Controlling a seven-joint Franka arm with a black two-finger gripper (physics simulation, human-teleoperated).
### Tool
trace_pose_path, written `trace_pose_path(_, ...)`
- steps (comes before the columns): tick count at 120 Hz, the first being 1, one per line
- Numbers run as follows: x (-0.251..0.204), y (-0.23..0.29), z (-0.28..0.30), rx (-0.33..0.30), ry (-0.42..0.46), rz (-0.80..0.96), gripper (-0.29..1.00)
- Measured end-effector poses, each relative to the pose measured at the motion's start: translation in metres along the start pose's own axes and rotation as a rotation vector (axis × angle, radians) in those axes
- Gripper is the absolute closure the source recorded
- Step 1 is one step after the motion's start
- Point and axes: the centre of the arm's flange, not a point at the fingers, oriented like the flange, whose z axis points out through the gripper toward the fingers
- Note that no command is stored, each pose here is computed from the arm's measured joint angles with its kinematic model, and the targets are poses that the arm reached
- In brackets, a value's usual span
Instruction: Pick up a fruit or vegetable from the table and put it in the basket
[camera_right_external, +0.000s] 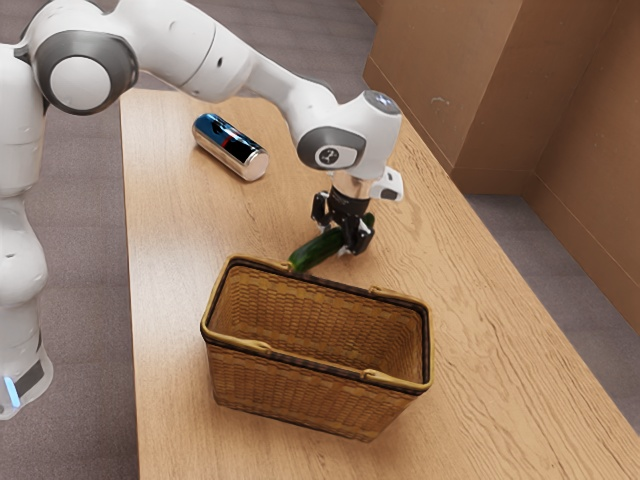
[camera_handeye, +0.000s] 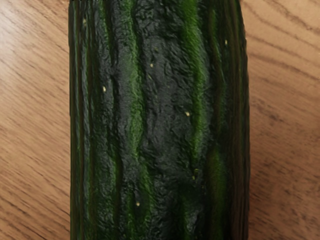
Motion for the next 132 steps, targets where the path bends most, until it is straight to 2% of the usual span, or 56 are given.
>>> trace_pose_path(10, 0.001, 0.000, -0.005, -0.002, 0.010, -0.001, 0.46)
trace_pose_path(32, -0.010, 0.013, -0.054, -0.019, 0.092, 0.059, 0.46)
trace_pose_path(59, -0.047, 0.031, -0.155, -0.125, 0.159, 0.207, 0.47)
trace_pose_path(75, -0.069, 0.048, -0.178, -0.184, 0.112, 0.373, 0.49)
trace_pose_path(102, -0.180, 0.143, -0.198, -0.255, 0.045, 0.826, 0.49)
trace_pose_path(132, -0.199, 0.158, -0.195, -0.286, 0.016, 1.013, 0.49)
